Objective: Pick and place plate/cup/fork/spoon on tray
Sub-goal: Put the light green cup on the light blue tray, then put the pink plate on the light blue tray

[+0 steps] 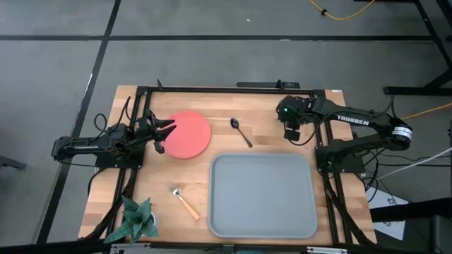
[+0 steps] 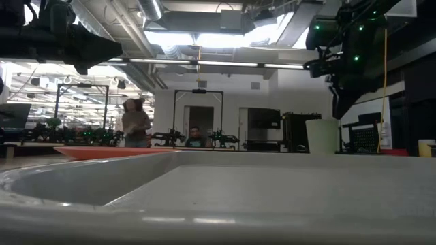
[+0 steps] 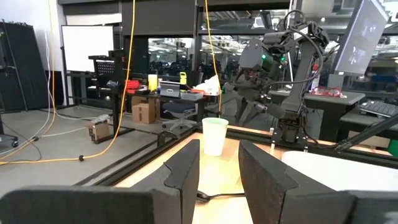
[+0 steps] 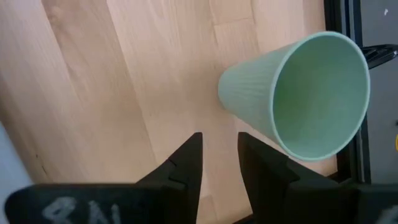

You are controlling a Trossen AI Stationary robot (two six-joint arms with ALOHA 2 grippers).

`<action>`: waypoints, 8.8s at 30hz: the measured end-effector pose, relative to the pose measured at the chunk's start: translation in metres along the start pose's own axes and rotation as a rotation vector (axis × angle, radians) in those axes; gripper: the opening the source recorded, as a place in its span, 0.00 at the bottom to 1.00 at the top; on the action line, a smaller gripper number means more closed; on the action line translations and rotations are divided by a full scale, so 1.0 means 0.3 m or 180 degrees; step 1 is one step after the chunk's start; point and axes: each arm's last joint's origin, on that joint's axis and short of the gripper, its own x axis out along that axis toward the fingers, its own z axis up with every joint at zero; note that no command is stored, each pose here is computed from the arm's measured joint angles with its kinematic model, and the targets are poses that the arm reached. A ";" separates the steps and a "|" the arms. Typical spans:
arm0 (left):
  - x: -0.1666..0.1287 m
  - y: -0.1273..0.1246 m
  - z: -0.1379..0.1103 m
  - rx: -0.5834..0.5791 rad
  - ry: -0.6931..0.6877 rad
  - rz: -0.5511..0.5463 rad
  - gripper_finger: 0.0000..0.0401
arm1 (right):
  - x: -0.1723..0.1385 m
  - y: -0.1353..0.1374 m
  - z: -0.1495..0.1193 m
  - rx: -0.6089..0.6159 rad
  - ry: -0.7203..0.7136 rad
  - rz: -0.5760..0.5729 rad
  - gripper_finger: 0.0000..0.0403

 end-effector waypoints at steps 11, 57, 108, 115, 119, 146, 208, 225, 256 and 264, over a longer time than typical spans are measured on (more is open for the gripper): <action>0.000 0.000 0.000 0.0000 0.0000 0.0001 0.26 | -0.002 -0.013 0.018 -0.0167 -0.0111 -0.0301 0.26; 0.000 0.000 -0.008 0.0024 0.0073 0.0003 0.26 | 0.158 -0.058 0.045 -0.0020 0.0300 -0.0216 0.02; 0.000 0.000 -0.008 -0.0089 0.0069 0.0005 0.26 | -0.222 0.566 -0.109 0.1323 0.0603 0.1034 0.04; 0.000 0.000 -0.008 -0.0088 0.0070 0.0004 0.26 | -0.201 0.583 -0.102 0.1262 0.0677 0.0949 0.05; 0.000 0.000 -0.008 -0.0087 0.0070 0.0005 0.26 | -0.178 0.601 -0.096 0.1251 0.0769 0.0857 0.08; 0.000 0.000 -0.008 -0.0086 0.0070 0.0007 0.26 | -0.262 0.577 -0.080 0.1144 0.1273 0.0634 0.29; 0.218 -0.199 -0.057 0.1101 0.3090 -0.0792 0.25 | -0.282 0.030 0.199 0.1759 -0.0752 -0.2012 0.29; 0.212 -0.334 -0.243 0.1600 0.3742 -0.0434 0.25 | -0.264 -0.026 0.185 0.1674 -0.0495 -0.2138 0.29; 0.182 -0.308 -0.268 0.1964 0.4035 -0.0170 0.25 | -0.256 -0.041 0.182 0.1658 -0.0410 -0.2061 0.29; 0.187 -0.301 -0.321 0.2174 0.4185 0.0012 0.25 | -0.256 -0.041 0.182 0.1660 -0.0411 -0.2059 0.29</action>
